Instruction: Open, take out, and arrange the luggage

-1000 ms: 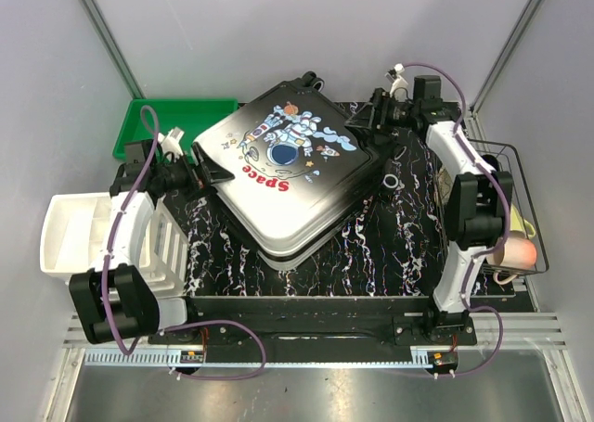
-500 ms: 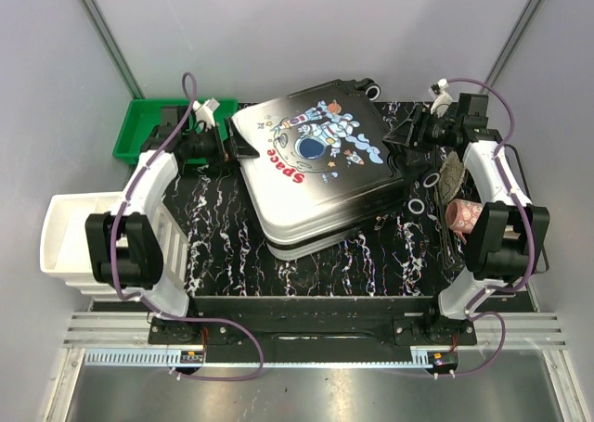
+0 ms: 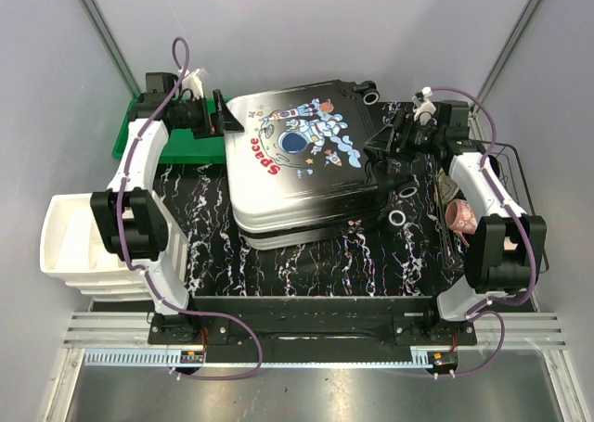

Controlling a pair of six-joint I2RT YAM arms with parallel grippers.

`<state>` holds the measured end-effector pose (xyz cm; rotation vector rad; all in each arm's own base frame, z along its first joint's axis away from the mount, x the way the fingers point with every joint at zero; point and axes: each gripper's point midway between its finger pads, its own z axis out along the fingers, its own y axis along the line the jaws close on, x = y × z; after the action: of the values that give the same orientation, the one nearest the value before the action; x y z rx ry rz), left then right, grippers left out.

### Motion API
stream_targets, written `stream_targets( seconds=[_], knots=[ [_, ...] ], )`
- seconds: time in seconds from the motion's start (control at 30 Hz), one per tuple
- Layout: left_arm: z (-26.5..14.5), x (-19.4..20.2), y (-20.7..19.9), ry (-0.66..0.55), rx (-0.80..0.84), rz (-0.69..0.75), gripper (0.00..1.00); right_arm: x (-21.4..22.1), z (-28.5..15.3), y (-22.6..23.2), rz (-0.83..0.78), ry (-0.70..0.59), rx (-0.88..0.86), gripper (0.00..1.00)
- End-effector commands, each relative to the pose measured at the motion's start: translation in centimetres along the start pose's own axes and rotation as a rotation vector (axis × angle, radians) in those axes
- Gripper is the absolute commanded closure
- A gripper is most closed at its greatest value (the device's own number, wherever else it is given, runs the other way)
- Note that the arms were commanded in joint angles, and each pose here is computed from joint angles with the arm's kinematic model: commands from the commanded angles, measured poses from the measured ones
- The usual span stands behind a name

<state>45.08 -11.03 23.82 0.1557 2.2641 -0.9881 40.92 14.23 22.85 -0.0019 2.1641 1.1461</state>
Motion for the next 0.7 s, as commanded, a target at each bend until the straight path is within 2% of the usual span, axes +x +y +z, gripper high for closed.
stream_targets(
  seconds=[0.0, 0.1, 0.13, 0.17, 0.23, 0.3, 0.33, 0.37, 0.47, 0.67],
  knots=[
    [-4.4, -2.7, -4.8, -0.091, 0.040, 0.247, 0.03, 4.9, 0.1, 5.1, 0.082, 0.148, -0.112, 0.13],
    [-6.9, -0.5, -6.4, -0.095, 0.025, 0.352, 0.01, 2.7, -1.2, 5.1, -0.044, 0.089, -0.055, 0.11],
    [-7.4, 0.2, -6.9, -0.093, 0.025, 0.382, 0.01, 2.3, -1.4, 4.3, -0.137, 0.079, -0.009, 0.10],
    [-8.6, 1.2, -7.7, -0.100, 0.018, 0.448, 0.01, 2.1, -2.2, 4.5, -0.171, 0.081, 0.025, 0.05],
    [-9.5, 3.0, -8.5, -0.078, 0.018, 0.495, 0.01, 1.7, -3.5, 3.8, -0.287, 0.057, 0.072, 0.00],
    [-10.7, 5.3, -9.2, -0.047, 0.010, 0.600, 0.01, 2.5, -5.8, 4.8, -0.388, 0.060, 0.055, 0.00],
    [-10.6, 6.5, -9.8, -0.019, 0.015, 0.647, 0.01, 2.9, -6.6, 5.4, -0.488, 0.073, 0.030, 0.00],
    [-11.0, 7.8, -9.5, 0.005, -0.014, 0.733, 0.01, 4.1, -8.1, 6.8, -0.509, 0.096, 0.013, 0.00],
    [-11.0, 12.2, -9.6, 0.110, -0.002, 0.821, 0.01, 7.1, -10.7, 9.2, -0.525, 0.135, -0.053, 0.05],
    [-10.4, 16.8, -5.9, 0.252, -0.084, 0.789, 0.05, 15.6, -11.6, 10.2, -0.545, 0.265, -0.177, 0.23]
  ],
)
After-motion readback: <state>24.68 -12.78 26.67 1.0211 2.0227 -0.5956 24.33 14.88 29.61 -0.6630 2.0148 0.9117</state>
